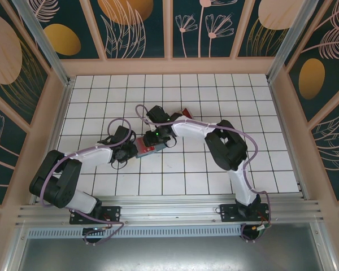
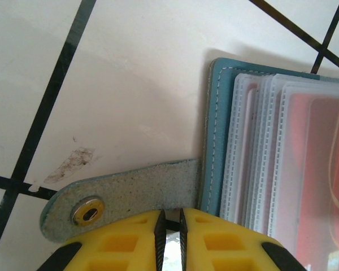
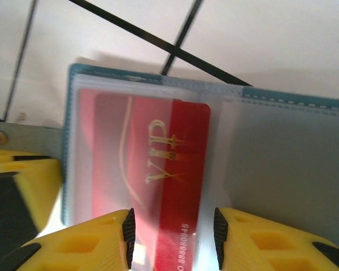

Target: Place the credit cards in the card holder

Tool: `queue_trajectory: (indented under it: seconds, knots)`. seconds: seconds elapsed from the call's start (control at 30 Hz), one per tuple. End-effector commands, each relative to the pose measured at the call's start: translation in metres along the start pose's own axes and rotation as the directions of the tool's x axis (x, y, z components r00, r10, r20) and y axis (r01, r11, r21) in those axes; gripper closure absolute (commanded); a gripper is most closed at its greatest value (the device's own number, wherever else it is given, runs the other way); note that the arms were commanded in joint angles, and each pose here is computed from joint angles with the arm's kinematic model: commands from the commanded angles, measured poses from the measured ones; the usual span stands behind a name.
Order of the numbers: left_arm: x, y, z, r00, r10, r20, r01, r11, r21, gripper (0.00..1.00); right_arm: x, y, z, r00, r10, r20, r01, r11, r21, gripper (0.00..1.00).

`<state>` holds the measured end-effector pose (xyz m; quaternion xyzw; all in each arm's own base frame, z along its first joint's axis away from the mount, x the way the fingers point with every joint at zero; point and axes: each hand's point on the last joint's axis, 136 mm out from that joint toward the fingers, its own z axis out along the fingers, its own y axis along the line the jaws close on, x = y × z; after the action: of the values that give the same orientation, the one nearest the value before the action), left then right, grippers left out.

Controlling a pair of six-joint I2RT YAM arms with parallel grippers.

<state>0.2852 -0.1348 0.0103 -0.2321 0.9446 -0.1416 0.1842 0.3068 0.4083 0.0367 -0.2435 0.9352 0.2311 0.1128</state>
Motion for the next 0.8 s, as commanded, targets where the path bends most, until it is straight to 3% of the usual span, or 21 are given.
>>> queue_trajectory:
  seconds: [0.0, 0.77]
  knots:
    - [0.007, -0.010, 0.012, 1.000, 0.009, -0.026, -0.007, 0.998, 0.065, 0.81, 0.003, -0.005, 0.008, 0.999, 0.016, -0.028, -0.015, 0.999, 0.039, 0.56]
    - [0.008, -0.010, 0.012, 1.000, 0.005, -0.027, -0.003, 0.997, 0.072, 0.81, 0.002, 0.054, 0.008, 0.999, -0.042, -0.029, 0.037, 0.990, -0.139, 0.56]
